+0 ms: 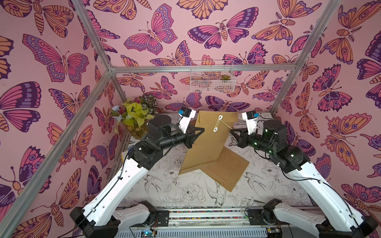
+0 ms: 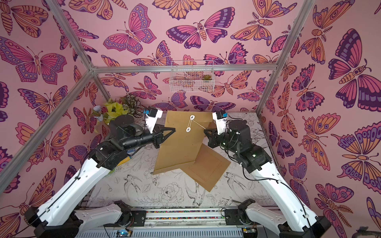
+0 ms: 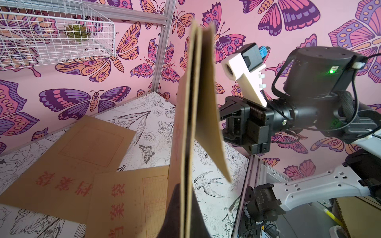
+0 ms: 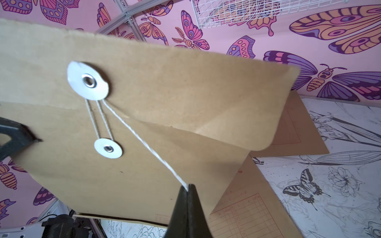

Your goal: Open the file bag

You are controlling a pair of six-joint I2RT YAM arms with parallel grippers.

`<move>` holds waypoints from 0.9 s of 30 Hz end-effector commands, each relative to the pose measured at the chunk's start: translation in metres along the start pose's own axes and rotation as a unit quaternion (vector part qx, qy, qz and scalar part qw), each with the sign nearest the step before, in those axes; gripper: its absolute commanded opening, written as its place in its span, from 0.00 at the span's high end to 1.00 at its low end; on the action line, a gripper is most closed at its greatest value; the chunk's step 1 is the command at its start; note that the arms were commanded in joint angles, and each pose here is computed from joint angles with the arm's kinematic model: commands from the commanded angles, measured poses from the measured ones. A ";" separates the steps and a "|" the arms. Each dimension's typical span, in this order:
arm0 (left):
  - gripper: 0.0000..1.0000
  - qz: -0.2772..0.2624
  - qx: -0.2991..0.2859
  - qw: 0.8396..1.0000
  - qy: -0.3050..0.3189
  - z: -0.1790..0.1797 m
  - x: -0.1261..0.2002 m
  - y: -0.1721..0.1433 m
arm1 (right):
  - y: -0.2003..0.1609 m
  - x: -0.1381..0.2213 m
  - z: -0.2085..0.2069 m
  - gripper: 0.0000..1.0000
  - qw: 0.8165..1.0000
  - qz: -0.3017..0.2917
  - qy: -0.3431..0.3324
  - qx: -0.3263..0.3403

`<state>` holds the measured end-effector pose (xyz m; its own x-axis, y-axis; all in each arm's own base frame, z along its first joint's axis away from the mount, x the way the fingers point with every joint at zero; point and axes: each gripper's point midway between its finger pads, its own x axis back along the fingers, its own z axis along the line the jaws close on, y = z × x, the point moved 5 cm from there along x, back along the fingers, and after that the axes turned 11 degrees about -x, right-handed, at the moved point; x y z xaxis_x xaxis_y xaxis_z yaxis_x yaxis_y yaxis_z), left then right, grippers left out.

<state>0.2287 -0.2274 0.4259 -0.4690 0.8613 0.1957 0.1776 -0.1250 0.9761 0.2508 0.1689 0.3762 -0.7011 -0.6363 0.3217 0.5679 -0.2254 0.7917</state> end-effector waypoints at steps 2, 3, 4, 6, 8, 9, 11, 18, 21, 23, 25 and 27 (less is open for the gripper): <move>1.00 -0.002 -0.005 1.000 -0.013 -0.001 -0.001 -0.004 | 0.002 0.003 -0.009 1.00 0.999 -0.016 -0.031 0.005; 1.00 -0.002 -0.005 1.000 -0.017 -0.002 -0.001 -0.003 | 0.002 0.003 -0.010 1.00 0.999 -0.017 -0.032 0.003; 1.00 -0.001 -0.004 1.000 -0.019 -0.002 0.000 -0.004 | 0.001 0.004 -0.010 1.00 0.999 -0.018 -0.033 0.001; 1.00 0.003 -0.004 1.000 -0.024 -0.004 0.001 -0.005 | 0.001 0.005 -0.012 1.00 0.999 -0.021 -0.039 -0.003; 1.00 0.007 -0.007 1.000 -0.029 -0.006 0.002 -0.008 | 0.001 0.006 -0.013 1.00 0.999 -0.025 -0.045 -0.003; 1.00 0.008 -0.008 1.000 -0.028 -0.006 0.002 -0.009 | 0.001 0.006 -0.015 1.00 0.998 -0.027 -0.049 -0.001; 1.00 0.013 -0.006 1.000 -0.026 -0.005 0.001 -0.013 | 0.002 0.007 -0.017 1.00 0.998 -0.032 -0.059 -0.001; 1.00 0.023 0.000 0.999 -0.048 -0.010 0.002 -0.016 | 0.004 0.020 -0.019 1.00 0.996 -0.052 -0.071 -0.009; 1.00 0.033 -0.003 0.998 -0.055 -0.011 0.001 -0.021 | 0.004 0.022 -0.021 1.00 0.995 -0.057 -0.077 -0.005; 1.00 0.041 -0.002 0.997 -0.059 -0.012 0.000 -0.023 | 0.004 0.023 -0.022 1.00 0.995 -0.057 -0.081 -0.006; 1.00 0.047 0.000 0.997 -0.069 -0.014 0.000 -0.025 | 0.004 0.025 -0.022 1.00 0.995 -0.057 -0.080 -0.009; 1.00 0.051 0.002 0.996 -0.075 -0.015 -0.001 -0.026 | 0.004 0.025 -0.022 1.00 0.995 -0.059 -0.081 -0.013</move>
<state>0.2160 -0.2310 0.4005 -0.3546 0.8928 0.2778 0.2348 -0.2026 0.9507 0.2456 0.1412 0.3784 -0.8107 -0.5026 0.3003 0.4855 -0.2906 0.8245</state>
